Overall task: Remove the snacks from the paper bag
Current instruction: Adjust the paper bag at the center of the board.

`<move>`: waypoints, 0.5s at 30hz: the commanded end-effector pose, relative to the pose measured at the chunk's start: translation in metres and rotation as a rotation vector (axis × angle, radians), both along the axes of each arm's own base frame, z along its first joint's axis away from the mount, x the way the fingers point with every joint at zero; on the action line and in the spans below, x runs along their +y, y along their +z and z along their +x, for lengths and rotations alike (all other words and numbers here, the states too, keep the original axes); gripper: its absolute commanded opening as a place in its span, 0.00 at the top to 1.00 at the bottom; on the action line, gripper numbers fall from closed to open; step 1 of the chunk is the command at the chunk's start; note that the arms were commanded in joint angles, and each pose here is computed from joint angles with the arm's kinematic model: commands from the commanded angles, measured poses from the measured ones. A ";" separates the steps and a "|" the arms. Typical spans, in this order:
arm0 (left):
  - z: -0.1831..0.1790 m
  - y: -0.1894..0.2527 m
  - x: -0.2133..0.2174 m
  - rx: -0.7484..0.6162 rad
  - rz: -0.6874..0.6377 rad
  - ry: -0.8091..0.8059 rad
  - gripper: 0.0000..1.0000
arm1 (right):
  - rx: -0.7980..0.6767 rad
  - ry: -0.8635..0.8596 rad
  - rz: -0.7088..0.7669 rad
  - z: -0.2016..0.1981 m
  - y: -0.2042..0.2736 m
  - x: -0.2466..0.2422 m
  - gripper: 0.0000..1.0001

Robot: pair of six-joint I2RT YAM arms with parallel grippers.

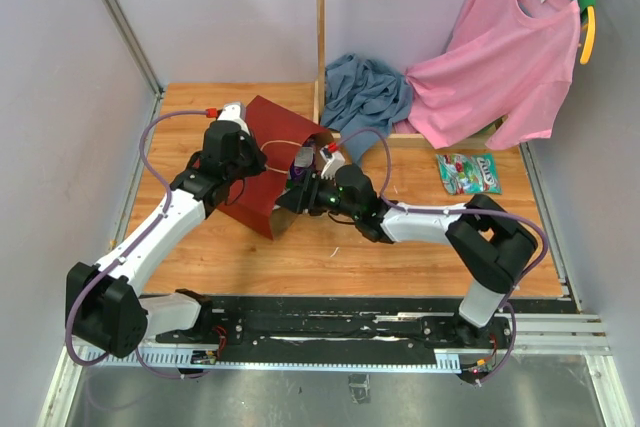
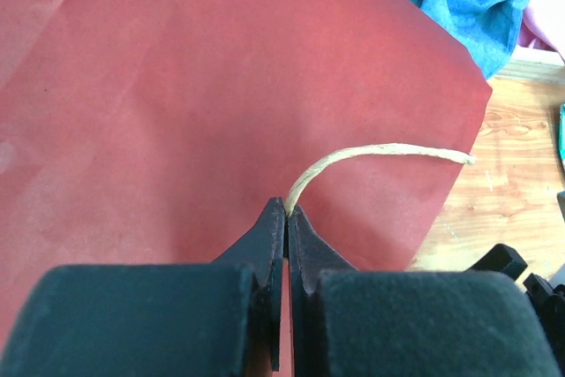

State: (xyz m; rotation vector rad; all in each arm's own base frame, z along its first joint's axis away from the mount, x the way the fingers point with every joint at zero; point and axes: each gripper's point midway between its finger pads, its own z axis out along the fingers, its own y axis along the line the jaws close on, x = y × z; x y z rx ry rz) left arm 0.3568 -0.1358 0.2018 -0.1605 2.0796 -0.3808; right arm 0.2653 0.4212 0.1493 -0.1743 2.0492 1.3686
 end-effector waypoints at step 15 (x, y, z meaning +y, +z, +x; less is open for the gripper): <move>0.002 0.009 0.006 -0.026 0.016 0.013 0.99 | -0.057 -0.102 0.034 0.005 0.029 0.023 0.49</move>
